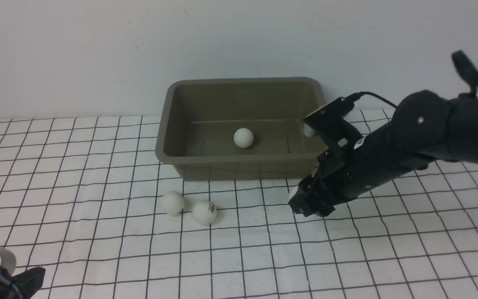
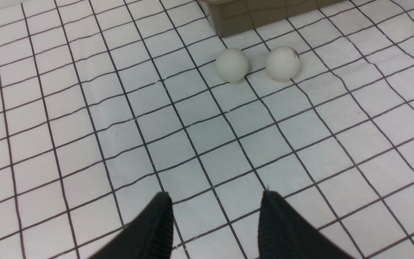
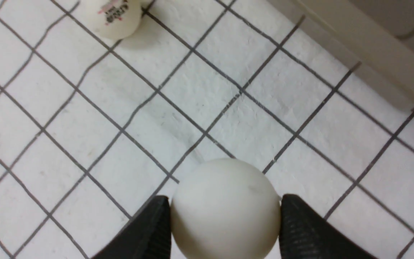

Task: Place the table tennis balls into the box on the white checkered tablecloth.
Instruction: 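Reach for and grasp a ping pong ball on the table, then release the ping pong ball into the bin and lift the gripper away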

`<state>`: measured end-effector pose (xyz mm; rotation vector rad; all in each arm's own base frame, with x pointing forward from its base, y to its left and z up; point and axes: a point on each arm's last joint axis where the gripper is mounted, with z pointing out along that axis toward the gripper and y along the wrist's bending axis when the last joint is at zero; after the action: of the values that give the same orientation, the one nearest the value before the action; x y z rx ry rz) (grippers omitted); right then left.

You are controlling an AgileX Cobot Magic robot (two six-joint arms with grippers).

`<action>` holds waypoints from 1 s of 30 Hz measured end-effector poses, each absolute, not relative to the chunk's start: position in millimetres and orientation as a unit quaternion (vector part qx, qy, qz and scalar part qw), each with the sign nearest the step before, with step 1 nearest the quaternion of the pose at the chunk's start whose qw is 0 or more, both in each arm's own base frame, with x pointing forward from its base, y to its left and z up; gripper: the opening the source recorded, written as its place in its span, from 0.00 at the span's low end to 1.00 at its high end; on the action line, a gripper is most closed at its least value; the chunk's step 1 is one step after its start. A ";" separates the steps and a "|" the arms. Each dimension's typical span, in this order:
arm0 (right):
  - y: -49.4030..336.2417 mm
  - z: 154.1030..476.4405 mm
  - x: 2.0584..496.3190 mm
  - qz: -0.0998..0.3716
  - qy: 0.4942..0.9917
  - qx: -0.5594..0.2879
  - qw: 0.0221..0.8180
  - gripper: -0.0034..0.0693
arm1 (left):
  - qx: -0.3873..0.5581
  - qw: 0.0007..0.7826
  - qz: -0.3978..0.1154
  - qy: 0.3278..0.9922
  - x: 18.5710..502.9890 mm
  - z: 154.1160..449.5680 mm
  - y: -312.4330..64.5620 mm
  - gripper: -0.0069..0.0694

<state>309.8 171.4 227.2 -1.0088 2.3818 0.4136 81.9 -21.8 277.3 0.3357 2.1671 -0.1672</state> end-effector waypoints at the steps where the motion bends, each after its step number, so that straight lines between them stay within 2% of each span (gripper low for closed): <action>1: 171.1 230.1 309.3 0.153 0.877 -0.371 0.263 0.53 | 0.136 0.453 -0.068 0.878 81.9 277.3 -21.9 0.48; 10: 179.2 250.7 337.1 0.159 0.860 -0.305 0.376 0.53 | 0.131 0.456 -0.083 0.877 81.8 278.0 -23.9 0.48; 22: 218.4 227.9 415.9 0.169 0.845 -0.338 0.378 0.53 | 0.138 0.458 -0.087 0.874 81.7 278.6 -25.1 0.48; 26: 216.2 228.6 419.1 0.165 0.844 -0.344 0.377 0.65 | 0.128 0.462 -0.113 0.870 81.6 280.2 -28.5 0.48; 30: 186.5 260.1 422.5 0.146 0.840 -0.331 0.406 0.70 | 0.149 0.466 -0.107 0.866 81.6 280.7 -29.3 0.48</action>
<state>422.5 186.5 260.1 -0.8350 2.1184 0.3674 81.6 -29.3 280.7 0.3646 2.1246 -0.2637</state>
